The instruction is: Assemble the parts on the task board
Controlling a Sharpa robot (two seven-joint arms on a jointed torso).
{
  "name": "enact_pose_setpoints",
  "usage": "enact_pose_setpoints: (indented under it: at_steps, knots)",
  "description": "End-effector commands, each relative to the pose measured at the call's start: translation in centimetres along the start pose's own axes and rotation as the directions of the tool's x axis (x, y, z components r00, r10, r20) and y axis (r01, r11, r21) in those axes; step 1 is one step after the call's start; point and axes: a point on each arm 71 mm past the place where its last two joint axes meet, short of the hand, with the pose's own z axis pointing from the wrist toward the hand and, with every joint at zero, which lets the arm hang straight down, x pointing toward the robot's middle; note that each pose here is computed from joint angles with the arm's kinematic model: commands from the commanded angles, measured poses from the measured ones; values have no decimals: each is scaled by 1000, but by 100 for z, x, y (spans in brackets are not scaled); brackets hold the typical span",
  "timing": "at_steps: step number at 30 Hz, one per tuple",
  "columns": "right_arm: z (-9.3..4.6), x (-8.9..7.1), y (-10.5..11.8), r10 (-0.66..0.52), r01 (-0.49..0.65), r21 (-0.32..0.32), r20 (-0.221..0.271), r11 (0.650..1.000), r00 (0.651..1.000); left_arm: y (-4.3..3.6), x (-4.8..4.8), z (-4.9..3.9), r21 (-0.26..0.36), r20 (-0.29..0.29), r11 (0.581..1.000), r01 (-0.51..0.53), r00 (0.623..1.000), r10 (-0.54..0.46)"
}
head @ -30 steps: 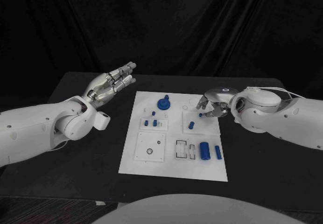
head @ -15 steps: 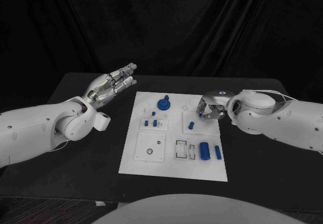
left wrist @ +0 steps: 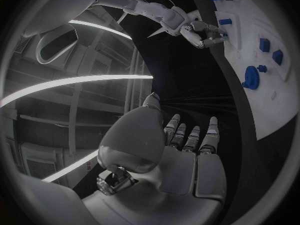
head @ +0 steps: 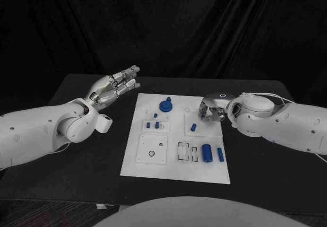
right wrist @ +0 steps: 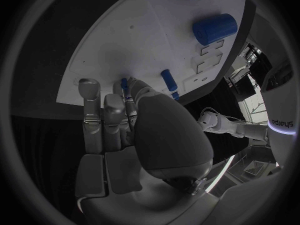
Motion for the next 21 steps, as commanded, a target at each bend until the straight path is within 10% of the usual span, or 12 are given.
enact_pose_setpoints:
  at_steps: [1,21]
  knots:
    - [-2,100,-13,-1,1,-3,-13,1000,1000,-15,19,6,31,-12,999,22,1000,-21]
    - [-114,-22,-45,13,-10,-30,98,999,995,35,25,23,7,-17,1000,25,1000,-25]
